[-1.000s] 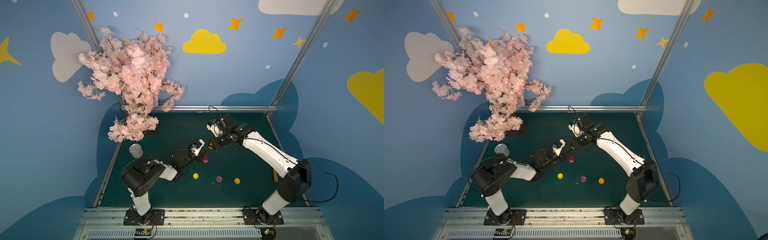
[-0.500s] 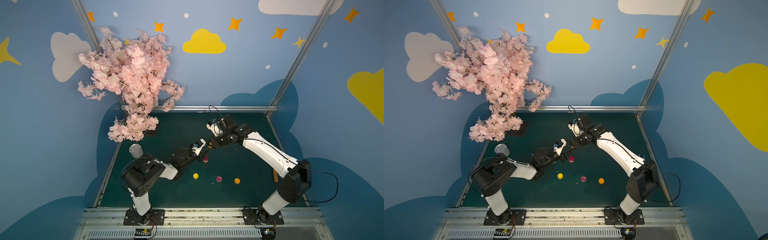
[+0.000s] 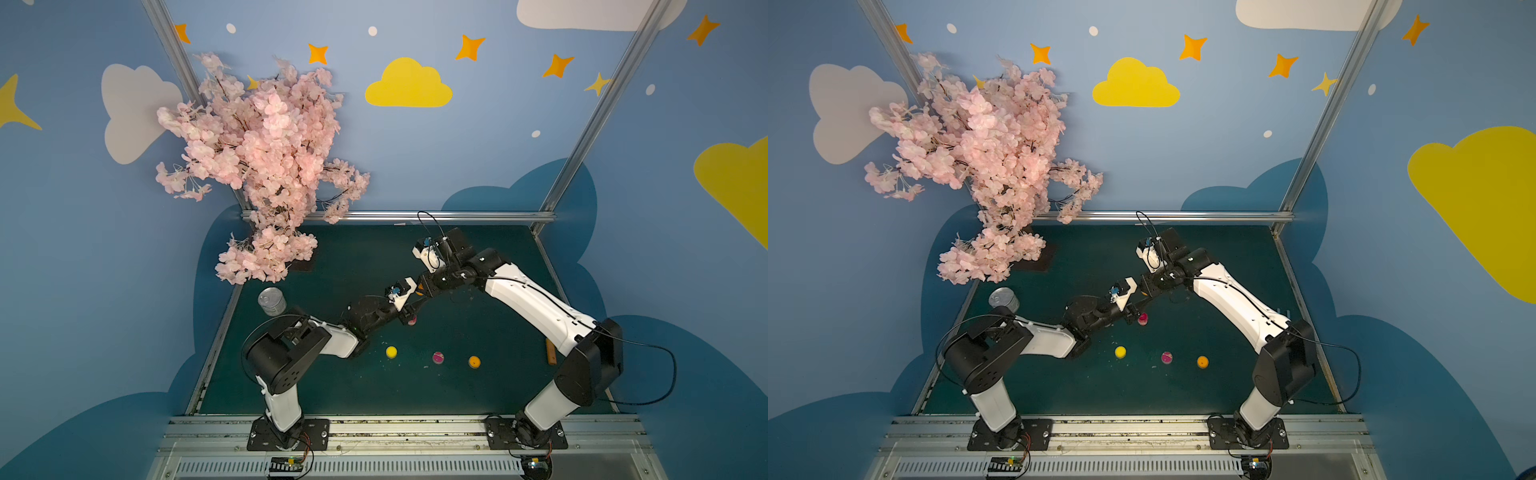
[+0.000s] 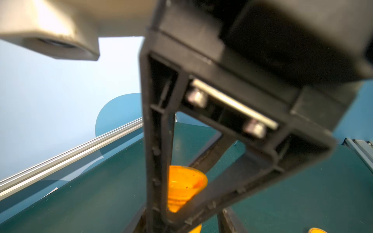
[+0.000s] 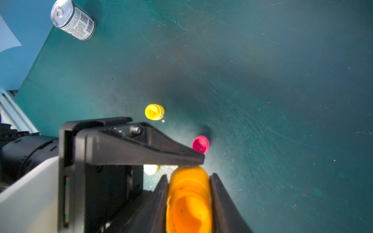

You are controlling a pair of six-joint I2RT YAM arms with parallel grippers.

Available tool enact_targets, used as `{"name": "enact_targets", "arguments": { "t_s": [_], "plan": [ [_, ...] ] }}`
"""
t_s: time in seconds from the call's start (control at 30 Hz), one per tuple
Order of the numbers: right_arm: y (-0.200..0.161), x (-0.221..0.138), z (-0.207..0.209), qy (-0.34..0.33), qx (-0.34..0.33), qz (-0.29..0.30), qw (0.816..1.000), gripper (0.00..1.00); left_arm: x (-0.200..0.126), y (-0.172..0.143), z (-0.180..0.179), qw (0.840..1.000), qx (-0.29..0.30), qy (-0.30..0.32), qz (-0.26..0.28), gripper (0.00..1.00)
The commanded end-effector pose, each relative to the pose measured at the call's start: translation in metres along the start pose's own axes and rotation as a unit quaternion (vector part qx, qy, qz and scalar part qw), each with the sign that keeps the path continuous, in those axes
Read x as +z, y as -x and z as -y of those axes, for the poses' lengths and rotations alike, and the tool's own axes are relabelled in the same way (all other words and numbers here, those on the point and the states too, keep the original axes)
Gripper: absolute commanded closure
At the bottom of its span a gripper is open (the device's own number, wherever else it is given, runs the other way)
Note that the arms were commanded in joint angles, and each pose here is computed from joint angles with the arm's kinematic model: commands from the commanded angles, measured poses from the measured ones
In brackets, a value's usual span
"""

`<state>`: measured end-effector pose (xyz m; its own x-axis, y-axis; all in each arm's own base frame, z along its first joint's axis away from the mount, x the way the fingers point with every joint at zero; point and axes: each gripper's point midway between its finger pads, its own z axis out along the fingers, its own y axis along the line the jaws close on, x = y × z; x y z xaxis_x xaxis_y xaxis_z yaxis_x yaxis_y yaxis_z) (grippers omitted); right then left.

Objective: Close the paint jar lid
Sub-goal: Pick up the paint jar from the center of the board.

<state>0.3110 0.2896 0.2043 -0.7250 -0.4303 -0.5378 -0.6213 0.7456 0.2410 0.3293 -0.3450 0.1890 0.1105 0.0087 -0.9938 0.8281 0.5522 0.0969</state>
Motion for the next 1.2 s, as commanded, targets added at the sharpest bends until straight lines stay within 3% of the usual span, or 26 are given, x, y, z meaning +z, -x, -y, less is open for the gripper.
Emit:
{"name": "enact_targets", "arguments": {
  "t_s": [0.0, 0.17, 0.6, 0.87, 1.17],
  "plan": [
    [0.007, -0.006, -0.005, 0.006, -0.002, 0.014, 1.000, 0.72, 0.003, 0.009, -0.004, 1.000, 0.006, 0.009, 0.013, 0.50],
    [0.008, -0.006, -0.006, 0.008, -0.002, 0.014, 1.000, 0.72, 0.004, 0.009, -0.006, 1.000, 0.007, 0.015, 0.012, 0.54],
    [0.009, -0.009, -0.009, 0.015, -0.002, 0.020, 1.000, 0.71, 0.007, 0.011, -0.001, 1.000, 0.008, -0.003, 0.008, 0.78],
    [0.010, -0.014, -0.006, 0.006, 0.000, 0.028, 1.000, 0.53, 0.007, 0.005, -0.001, 1.000, 0.008, -0.004, -0.003, 0.79],
    [0.010, -0.030, 0.012, -0.044, 0.015, 0.053, 0.998, 0.48, 0.001, -0.005, -0.006, 1.000, 0.016, 0.005, -0.025, 0.78]
  ]
}}
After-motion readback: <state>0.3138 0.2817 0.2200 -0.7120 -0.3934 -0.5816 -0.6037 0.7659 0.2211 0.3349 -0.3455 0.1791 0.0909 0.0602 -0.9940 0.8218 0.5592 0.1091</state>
